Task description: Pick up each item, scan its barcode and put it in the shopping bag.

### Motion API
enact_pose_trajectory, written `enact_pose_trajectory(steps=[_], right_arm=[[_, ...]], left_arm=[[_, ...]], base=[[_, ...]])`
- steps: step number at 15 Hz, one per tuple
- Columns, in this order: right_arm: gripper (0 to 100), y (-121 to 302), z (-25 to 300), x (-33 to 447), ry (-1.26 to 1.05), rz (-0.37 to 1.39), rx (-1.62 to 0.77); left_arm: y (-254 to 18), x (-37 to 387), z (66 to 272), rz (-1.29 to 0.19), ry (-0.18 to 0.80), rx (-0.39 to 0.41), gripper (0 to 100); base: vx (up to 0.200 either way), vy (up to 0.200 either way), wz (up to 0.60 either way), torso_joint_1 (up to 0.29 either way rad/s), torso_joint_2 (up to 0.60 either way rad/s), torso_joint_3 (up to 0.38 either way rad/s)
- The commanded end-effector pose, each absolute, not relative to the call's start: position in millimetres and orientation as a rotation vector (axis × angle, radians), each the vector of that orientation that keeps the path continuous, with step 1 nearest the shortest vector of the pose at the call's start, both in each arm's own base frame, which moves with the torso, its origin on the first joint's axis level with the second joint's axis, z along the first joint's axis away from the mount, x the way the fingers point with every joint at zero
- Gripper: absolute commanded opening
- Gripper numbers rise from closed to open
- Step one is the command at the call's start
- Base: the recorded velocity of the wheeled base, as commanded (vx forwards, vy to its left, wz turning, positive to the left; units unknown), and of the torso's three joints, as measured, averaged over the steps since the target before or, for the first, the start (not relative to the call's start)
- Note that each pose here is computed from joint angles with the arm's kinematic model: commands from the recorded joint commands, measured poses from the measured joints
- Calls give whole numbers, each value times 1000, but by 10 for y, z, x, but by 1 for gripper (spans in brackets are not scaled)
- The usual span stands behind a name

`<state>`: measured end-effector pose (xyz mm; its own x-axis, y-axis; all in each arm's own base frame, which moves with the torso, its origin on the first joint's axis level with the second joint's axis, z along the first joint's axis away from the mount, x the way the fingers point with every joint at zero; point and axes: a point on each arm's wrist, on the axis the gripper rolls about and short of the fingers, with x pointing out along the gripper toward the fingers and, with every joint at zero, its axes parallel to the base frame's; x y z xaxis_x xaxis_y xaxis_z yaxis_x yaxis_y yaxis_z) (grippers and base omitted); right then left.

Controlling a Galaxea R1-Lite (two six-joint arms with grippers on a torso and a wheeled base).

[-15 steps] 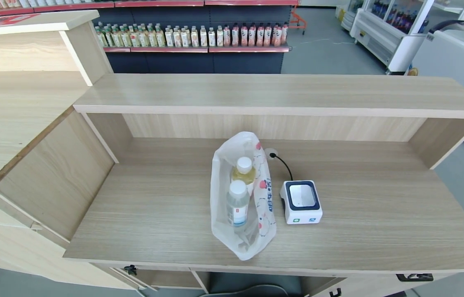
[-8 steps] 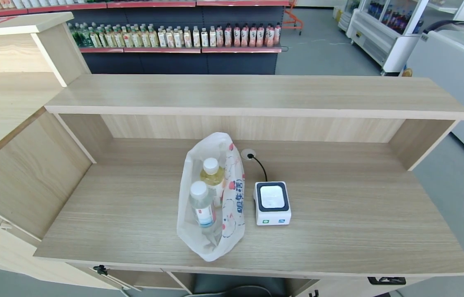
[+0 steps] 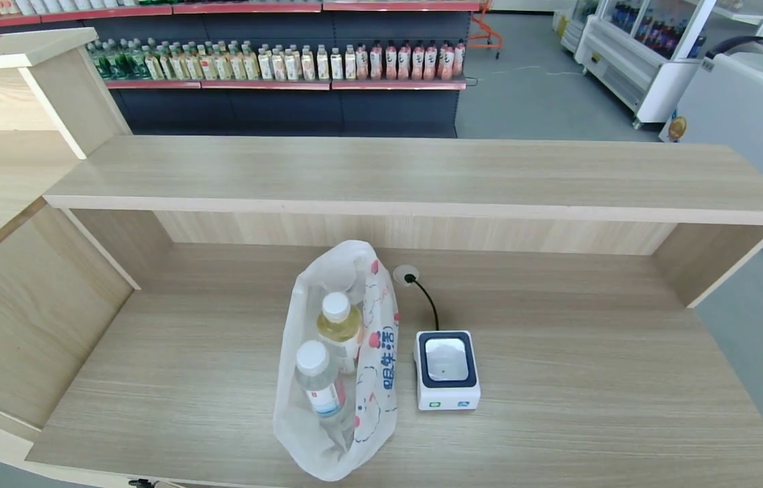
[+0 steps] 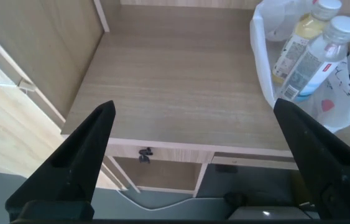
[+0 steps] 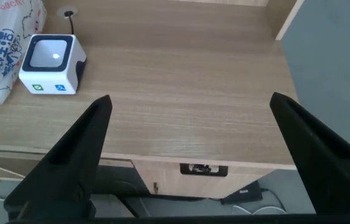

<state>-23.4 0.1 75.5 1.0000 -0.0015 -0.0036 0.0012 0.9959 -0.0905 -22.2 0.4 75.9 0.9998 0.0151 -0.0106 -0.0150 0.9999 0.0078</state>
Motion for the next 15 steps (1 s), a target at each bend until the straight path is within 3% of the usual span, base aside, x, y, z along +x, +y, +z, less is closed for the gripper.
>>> enact_pose_trajectory(steps=[1, 2, 3, 15], right_arm=[[100, 1, 755, -232, 8, -1, -90], [100, 1, 755, -232, 8, -1, -89], [0, 1, 755, -232, 8, -1, -87], [0, 0, 755, -232, 8, -8, -38]], left_arm=[[4, -229, 756, 17, 2, 5, 100], [4, -229, 756, 17, 2, 5, 100], [4, -228, 752, 17, 3, 5, 100], [4, -229, 756, 17, 2, 5, 100]], base=[[0, 0, 0, 0, 0, 0], [0, 0, 0, 0, 0, 0], [0, 0, 0, 0, 0, 0], [0, 0, 0, 0, 0, 0]])
